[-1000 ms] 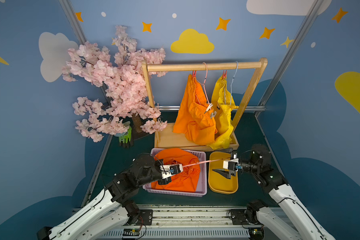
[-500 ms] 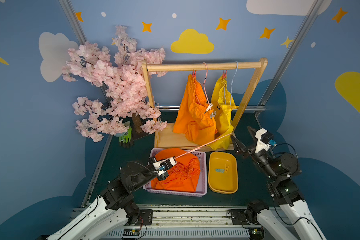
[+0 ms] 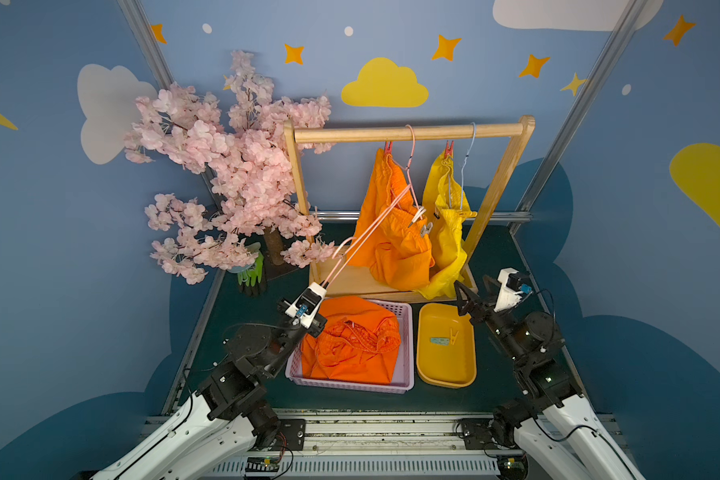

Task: Remove the clothespins securing shorts to the hanger
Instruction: Place the hanger at the clothesline.

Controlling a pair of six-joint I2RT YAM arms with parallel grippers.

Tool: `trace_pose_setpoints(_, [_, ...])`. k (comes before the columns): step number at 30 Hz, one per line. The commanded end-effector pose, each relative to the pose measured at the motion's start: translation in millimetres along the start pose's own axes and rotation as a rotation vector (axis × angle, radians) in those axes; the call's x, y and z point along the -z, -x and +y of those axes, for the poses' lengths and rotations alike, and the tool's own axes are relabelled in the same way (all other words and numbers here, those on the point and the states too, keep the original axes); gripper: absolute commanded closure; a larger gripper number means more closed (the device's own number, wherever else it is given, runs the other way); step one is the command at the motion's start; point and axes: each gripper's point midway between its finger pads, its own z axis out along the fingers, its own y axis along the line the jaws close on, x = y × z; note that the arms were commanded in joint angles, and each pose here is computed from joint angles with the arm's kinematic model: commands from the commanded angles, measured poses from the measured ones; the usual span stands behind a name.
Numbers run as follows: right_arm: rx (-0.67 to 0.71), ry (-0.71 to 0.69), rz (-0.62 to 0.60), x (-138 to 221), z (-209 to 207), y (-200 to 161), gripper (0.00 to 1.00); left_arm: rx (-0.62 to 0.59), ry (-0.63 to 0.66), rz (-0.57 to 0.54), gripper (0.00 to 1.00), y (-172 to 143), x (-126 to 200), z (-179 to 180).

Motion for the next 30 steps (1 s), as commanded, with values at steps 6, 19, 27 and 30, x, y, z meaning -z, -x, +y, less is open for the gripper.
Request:
trace_pose_setpoints(6, [0.024, -0.103, 0.076, 26.7, -16.6, -15.2, 0.07, 0.136, 0.205, 0.239, 0.96, -4.6, -7.0, 40.8])
trace_pose_setpoints(19, [-0.030, -0.119, 0.111, 31.0, -24.6, -59.4, 0.07, 0.185, 0.217, 0.510, 0.96, 18.2, -61.1, 41.2])
trace_pose_setpoints(27, [-0.034, -0.118, 0.110, 34.3, -24.2, -57.3, 0.07, 0.240, 0.262, 0.551, 0.96, 32.0, -110.1, 61.1])
trace_pose_setpoints(30, [-0.034, -0.109, 0.112, 34.0, -22.6, -57.2, 0.07, 0.233, 0.328, 0.581, 0.96, 32.1, -123.5, 75.2])
